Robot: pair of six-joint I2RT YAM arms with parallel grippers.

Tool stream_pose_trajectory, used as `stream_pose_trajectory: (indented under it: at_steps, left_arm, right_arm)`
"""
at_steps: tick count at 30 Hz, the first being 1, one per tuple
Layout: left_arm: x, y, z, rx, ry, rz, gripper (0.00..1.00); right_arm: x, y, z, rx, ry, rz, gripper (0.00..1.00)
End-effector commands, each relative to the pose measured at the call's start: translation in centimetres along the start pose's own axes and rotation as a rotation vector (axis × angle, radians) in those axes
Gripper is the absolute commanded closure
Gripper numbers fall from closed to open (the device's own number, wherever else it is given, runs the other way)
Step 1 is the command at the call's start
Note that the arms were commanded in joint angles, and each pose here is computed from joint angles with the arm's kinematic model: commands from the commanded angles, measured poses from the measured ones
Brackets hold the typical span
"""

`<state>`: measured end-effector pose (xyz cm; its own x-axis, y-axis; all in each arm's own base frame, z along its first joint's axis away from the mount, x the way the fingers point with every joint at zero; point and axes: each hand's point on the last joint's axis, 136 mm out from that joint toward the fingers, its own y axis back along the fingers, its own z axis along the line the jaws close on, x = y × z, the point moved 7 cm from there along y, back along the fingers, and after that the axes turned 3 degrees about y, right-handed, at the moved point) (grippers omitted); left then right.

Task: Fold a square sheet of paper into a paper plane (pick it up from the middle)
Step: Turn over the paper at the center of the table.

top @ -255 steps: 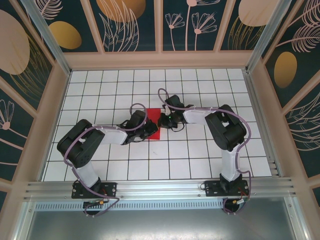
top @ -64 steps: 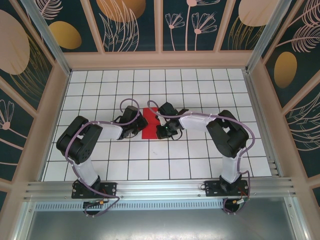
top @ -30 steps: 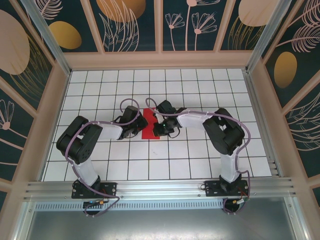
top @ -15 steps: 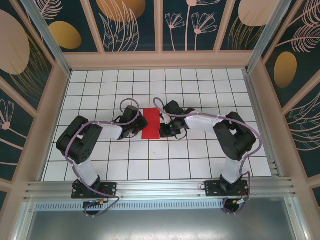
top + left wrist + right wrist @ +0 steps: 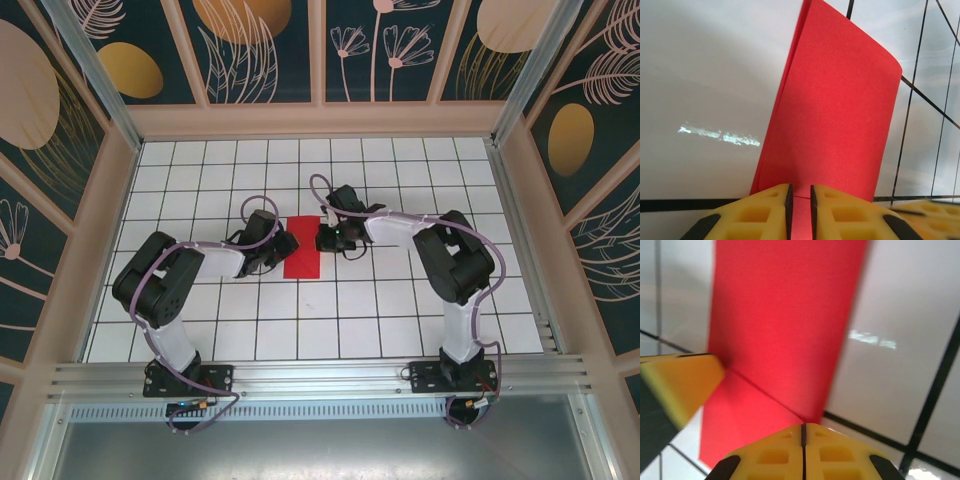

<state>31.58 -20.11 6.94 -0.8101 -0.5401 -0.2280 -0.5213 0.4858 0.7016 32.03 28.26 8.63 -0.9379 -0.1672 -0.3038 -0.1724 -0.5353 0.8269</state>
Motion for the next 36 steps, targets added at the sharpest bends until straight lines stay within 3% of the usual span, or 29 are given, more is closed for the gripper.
stream_pose_trajectory:
  at_steps: [1,11,16,26,36]
  left_arm:
    - [-0.1,1.1,-1.3,0.047,-0.014,0.015,0.73]
    - [0.0,3.3,-0.9,0.049,0.011,-0.033,0.49]
    - [0.4,2.7,-0.6,0.068,0.012,-0.007,0.46]
    - [0.4,1.6,-2.0,0.169,-0.015,0.033,0.51]
    - [0.5,1.2,-2.0,0.245,-0.098,-0.001,0.74]
  right_arm:
    - [-0.8,-0.5,-0.6,0.006,-0.035,-0.017,0.90]
    - [-0.5,-0.9,-1.4,0.004,-0.076,-0.014,0.88]
    - [-0.3,-1.0,-1.7,0.008,-0.086,-0.006,0.86]
    - [-0.4,-1.0,-1.8,-0.002,-0.092,-0.004,0.86]
    - [-1.6,0.5,-1.1,-0.080,-0.101,-0.046,0.85]
